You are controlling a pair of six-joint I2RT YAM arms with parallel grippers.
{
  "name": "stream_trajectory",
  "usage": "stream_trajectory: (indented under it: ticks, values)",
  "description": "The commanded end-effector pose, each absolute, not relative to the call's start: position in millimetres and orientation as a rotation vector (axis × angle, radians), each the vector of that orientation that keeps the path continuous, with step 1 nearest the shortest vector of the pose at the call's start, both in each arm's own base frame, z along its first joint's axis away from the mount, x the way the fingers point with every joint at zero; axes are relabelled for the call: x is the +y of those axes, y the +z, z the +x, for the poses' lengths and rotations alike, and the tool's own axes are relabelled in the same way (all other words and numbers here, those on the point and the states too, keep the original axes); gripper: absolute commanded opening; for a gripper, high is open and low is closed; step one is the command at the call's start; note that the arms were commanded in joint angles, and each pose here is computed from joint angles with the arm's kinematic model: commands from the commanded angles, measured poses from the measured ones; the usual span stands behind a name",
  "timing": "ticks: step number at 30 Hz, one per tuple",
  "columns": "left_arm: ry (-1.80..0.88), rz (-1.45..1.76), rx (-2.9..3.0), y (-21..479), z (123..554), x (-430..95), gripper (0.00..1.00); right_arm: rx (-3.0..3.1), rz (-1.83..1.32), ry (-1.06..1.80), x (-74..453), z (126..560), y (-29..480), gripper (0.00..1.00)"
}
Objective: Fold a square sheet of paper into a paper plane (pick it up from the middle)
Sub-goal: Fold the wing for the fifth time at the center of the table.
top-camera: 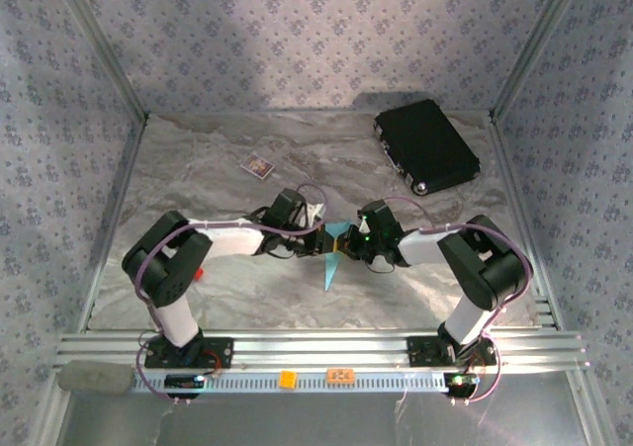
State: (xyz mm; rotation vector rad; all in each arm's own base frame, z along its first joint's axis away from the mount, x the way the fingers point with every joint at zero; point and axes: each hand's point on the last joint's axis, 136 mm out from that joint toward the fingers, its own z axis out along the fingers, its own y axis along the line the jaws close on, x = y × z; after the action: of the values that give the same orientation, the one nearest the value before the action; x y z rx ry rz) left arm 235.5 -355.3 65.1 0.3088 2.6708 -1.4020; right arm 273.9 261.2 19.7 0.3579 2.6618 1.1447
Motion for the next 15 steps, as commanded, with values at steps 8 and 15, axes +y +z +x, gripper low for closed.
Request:
stream_trajectory:
  ticks: [8,15]
  values:
    - [-1.38,0.284,2.747,38.6,220.2,-348.1,0.0,2.741,0.47,1.059,245.3,261.9,-0.8,0.09]
    - [-1.379,0.29,2.657,62.7,219.7,-343.7,0.0,2.739,0.481,1.05,243.0,263.4,-1.4,0.09]
